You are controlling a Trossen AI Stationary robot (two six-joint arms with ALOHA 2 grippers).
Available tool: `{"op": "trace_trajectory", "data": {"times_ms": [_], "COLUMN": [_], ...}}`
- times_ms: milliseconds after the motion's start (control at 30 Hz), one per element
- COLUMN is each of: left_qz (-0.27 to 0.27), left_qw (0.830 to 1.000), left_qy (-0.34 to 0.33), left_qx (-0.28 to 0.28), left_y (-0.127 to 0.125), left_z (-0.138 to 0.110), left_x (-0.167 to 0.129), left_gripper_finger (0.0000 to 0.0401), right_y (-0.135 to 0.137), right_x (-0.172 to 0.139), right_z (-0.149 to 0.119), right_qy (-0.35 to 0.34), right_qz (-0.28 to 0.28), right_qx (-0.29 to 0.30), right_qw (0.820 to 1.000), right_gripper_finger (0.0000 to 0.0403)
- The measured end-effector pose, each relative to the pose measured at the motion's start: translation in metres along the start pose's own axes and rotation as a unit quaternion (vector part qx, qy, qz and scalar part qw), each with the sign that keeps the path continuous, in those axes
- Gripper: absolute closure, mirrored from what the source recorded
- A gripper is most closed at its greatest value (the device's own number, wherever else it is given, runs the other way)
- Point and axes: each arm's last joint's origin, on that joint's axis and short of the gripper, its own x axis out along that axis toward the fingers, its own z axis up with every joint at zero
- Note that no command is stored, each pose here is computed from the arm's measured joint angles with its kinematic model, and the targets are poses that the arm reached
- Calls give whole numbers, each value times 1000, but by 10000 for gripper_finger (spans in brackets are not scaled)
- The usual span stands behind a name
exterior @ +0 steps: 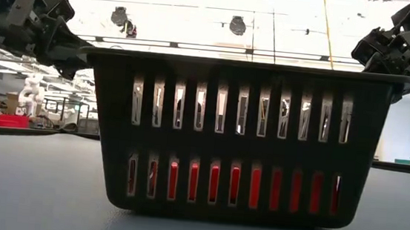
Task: Sort & place blocks by color
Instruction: Return to Home Position
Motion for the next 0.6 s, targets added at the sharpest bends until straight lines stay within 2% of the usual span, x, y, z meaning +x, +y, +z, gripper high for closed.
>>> {"op": "trace_trajectory", "data": {"times_ms": [100, 267, 400, 600], "left_qz": [2, 38, 34, 28], "left_qw": [1000, 998, 997, 996], "left_qy": [-10, -53, -71, -80], "left_qx": [-1, -8, -10, -14], "left_y": [0, 0, -1, 0], "left_z": [2, 10, 14, 17], "left_x": [-1, -5, -9, -20], "left_gripper_finger": [284, 284, 284, 284], "right_y": [0, 1, 3, 3], "right_x": [-1, -2, -4, -8], "right_z": [0, 1, 2, 3], "right_qy": [-1, 0, -3, -13], "right_qz": [1, 16, 41, 46], "right_qx": [0, 0, -1, -1], "right_qw": [1000, 1000, 999, 999], "right_gripper_finger": [216, 216, 216, 216]}}
